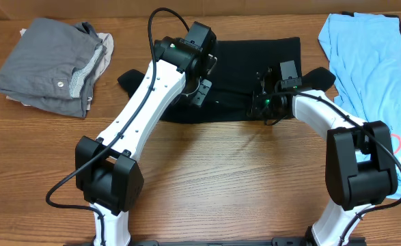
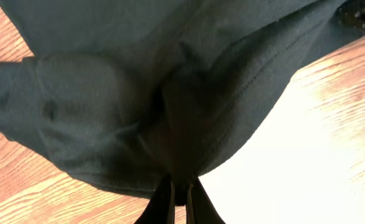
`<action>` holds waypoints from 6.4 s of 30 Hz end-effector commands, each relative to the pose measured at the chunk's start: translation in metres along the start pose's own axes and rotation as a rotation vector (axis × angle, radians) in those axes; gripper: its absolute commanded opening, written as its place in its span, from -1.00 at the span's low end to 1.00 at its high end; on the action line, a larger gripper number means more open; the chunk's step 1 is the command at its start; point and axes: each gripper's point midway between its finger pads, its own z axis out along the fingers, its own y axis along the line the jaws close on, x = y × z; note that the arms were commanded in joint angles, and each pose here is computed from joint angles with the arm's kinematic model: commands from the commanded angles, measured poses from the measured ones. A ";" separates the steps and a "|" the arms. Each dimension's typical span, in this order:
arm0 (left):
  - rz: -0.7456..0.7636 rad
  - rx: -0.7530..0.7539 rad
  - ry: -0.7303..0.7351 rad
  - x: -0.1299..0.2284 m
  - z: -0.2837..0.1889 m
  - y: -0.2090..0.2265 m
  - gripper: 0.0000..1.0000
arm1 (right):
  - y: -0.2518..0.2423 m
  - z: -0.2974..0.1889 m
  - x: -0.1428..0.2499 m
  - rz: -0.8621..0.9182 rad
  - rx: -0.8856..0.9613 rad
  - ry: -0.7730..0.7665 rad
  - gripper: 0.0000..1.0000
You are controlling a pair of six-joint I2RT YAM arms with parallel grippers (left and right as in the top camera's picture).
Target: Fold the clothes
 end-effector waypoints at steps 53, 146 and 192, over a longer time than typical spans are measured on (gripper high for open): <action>-0.104 -0.012 0.330 0.094 -0.029 -0.081 -0.92 | 0.011 -0.061 0.071 0.047 -0.134 0.099 0.26; 0.089 -0.055 0.585 0.173 -0.012 -0.111 0.43 | -0.005 -0.185 0.201 0.398 0.129 0.295 -0.48; 0.025 0.034 -0.028 -0.041 0.194 0.038 0.99 | -0.006 -0.136 0.096 0.196 0.043 0.005 0.27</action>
